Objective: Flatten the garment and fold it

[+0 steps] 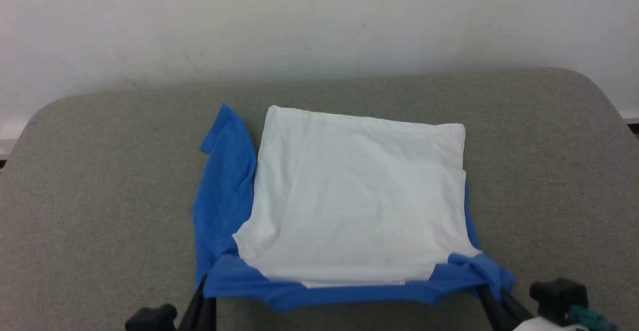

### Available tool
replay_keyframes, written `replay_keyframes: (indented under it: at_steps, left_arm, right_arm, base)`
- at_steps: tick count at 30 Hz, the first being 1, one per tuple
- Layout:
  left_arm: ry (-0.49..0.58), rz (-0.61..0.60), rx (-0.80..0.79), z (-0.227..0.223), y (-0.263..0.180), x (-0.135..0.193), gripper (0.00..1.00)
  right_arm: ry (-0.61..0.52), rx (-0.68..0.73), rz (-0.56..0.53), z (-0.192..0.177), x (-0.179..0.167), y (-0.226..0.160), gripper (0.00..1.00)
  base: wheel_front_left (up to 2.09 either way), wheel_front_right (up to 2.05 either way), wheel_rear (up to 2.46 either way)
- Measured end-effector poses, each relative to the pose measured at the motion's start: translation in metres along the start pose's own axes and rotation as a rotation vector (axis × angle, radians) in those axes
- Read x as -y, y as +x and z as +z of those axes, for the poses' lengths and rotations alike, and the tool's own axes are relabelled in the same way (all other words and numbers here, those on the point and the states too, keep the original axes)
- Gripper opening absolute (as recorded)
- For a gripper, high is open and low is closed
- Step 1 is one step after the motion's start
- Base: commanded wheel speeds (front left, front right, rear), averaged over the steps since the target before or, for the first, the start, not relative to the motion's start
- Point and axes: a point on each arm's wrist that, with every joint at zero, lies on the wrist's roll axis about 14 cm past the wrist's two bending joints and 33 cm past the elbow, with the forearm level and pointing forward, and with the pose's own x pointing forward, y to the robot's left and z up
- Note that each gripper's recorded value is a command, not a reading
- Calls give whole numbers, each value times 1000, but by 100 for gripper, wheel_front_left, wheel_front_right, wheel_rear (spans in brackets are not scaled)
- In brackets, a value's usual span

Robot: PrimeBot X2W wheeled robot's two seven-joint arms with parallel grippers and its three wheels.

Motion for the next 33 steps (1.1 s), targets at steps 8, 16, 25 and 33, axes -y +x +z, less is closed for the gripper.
replay_keyframes:
  at_steps: [8, 16, 25, 33]
  left_arm:
    - [100, -109, 394, 140, 31, 22, 0]
    - [161, -221, 706, 264, 51, 59, 0]
    - [202, -286, 727, 323, 123, 82, 0]
    - [256, -258, 654, 335, 219, 89, 0]
  right_arm:
    - [-110, 377, 66, 144, -11, 9, 0]
    - [-257, 650, 105, 269, -18, 13, 0]
    - [-272, 575, 129, 330, 3, 79, 0]
    - [-259, 534, 121, 368, 23, 163, 0]
  base:
    - [0, 0, 0]
    - [0, 0, 0]
    - [0, 0, 0]
    - [0, 0, 0]
